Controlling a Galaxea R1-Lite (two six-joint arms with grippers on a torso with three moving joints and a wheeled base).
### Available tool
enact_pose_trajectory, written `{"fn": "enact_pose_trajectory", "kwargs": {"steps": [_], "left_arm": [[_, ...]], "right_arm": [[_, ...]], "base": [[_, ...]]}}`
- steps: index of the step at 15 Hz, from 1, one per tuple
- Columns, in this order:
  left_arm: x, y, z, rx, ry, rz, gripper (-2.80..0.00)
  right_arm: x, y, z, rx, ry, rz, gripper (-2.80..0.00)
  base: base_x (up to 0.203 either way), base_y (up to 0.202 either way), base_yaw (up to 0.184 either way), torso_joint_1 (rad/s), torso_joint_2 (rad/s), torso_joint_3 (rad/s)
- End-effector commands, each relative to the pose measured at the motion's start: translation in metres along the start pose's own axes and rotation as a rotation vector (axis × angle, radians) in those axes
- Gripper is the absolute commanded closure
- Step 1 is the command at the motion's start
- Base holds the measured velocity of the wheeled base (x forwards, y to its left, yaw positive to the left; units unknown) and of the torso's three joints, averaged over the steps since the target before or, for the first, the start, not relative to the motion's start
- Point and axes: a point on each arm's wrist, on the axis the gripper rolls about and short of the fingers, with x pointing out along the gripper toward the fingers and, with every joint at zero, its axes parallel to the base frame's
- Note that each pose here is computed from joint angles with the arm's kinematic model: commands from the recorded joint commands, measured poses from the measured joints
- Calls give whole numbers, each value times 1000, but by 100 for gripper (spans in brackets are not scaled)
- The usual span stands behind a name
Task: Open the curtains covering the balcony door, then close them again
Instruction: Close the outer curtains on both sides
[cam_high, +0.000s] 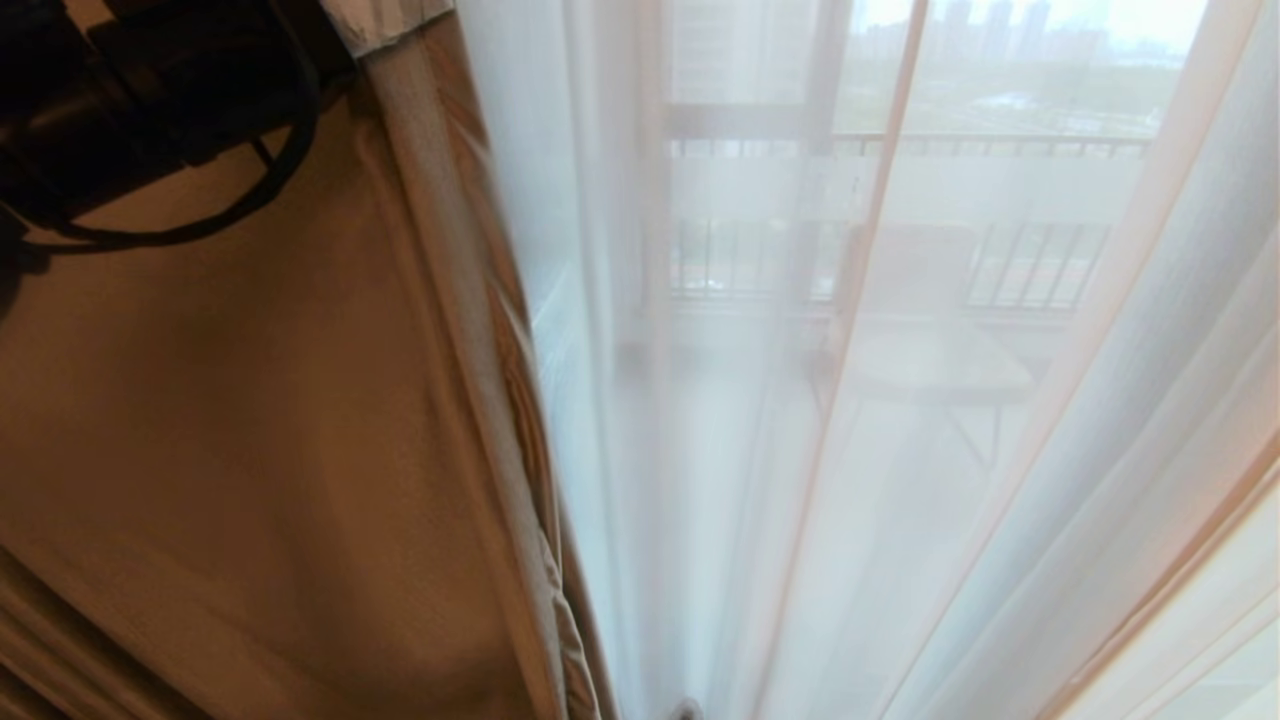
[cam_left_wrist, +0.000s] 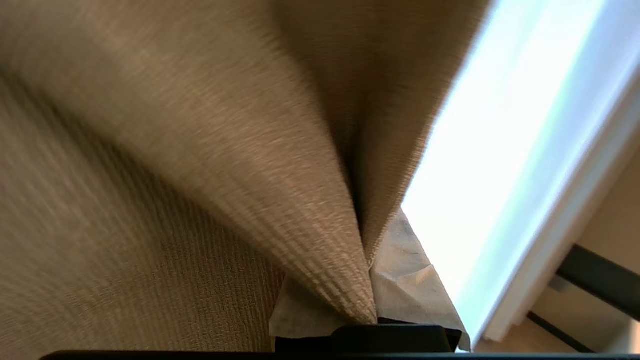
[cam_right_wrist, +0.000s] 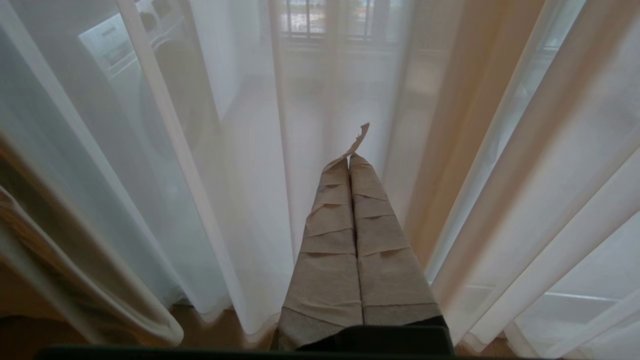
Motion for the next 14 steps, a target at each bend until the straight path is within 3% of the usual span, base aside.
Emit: {"fn": "enact_pose_trajectory", "kwargs": {"steps": [1,6,10,14], "left_arm": [[-13,9,10,27,-27,52,0],[-61,39,32,95,-69,248,0],[-82,55,36,125,-85,343,0],[-90,63,35,136,-97,374,0]], "right_arm": [[0,0,0,0,-1,1,0],[0,0,0,0,-1,1,0],[0,0,0,0,-1,1,0],[0,0,0,0,1,2,0]], "base": [[0,0,0,0,0,0],[0,0,0,0,0,0],[0,0,0,0,0,0],[0,0,0,0,0,0]]}}
